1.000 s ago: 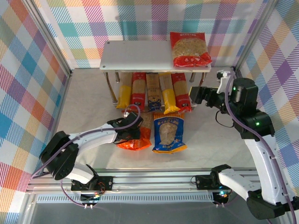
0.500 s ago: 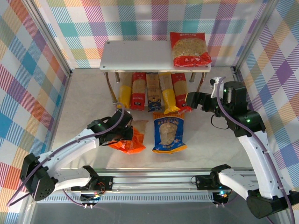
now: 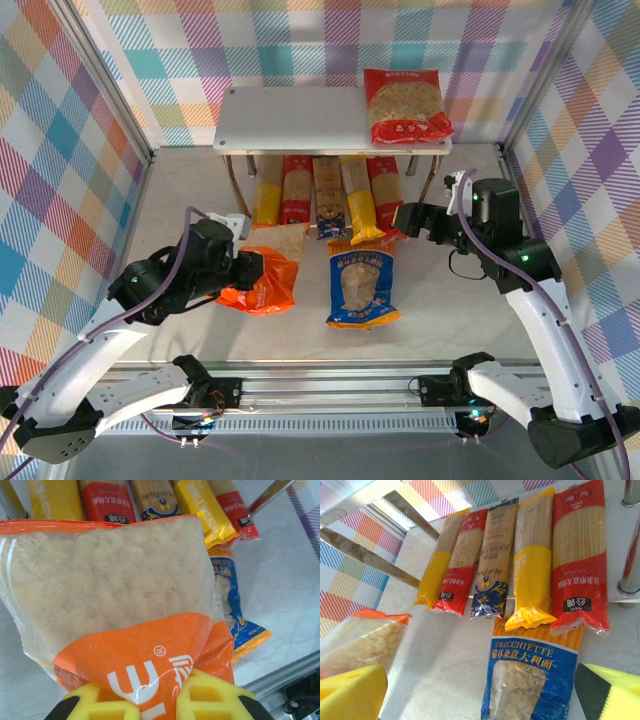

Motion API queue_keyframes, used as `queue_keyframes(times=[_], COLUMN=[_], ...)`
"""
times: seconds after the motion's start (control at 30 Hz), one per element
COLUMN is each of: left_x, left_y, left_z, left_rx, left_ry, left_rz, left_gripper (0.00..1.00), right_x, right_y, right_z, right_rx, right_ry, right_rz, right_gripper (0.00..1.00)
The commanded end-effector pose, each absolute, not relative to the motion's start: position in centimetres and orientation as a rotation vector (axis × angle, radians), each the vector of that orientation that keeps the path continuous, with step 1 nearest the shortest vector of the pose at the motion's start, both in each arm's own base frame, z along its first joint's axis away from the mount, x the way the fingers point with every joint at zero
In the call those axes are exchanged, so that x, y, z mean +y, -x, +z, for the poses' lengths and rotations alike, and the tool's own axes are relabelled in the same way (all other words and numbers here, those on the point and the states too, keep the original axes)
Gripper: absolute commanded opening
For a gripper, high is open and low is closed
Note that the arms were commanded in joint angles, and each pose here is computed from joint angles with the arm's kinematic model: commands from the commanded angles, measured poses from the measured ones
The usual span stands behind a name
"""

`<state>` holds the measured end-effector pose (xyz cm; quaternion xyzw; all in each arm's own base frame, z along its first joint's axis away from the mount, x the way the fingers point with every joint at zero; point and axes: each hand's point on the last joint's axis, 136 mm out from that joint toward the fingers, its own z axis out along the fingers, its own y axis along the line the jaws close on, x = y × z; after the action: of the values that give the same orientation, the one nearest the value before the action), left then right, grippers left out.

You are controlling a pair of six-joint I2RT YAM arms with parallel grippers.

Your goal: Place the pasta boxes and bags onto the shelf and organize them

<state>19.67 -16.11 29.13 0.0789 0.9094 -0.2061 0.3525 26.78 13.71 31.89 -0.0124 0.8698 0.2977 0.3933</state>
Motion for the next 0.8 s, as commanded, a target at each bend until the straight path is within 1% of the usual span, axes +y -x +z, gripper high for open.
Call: queue_keyframes(times=[0.0, 0.13, 0.3, 0.5, 0.77], left_x=[-15.9, -15.6, -16.5, -16.8, -16.6], left_y=[-19.8, -20.3, -21.2, -22.5, -26.0], left_z=[34.8, 38.9, 44.2, 49.5, 54.6], left_rx=[2.173, 2.073, 1.939, 1.810, 1.649], left_ry=[-0.235, -0.266, -0.327, -0.353, -0.300], left_rz=[-0.589, -0.563, -0.567, -0.516, -0.361], left_gripper=[0.00, 0.00, 0.00, 0.00, 0.00], right_x=[14.5, 15.1, 16.2, 17.5, 20.1], right_y=[-27.0, -27.3, -27.4, -27.3, -27.1], right_z=[31.1, 30.1, 29.7, 29.2, 28.1], right_rx=[2.229, 2.262, 2.278, 2.297, 2.332], right_ry=[0.039, 0.054, 0.085, 0.122, 0.190], right_rz=[0.783, 0.786, 0.795, 0.801, 0.826], right_gripper=[0.96, 0.97, 0.97, 0.97, 0.97])
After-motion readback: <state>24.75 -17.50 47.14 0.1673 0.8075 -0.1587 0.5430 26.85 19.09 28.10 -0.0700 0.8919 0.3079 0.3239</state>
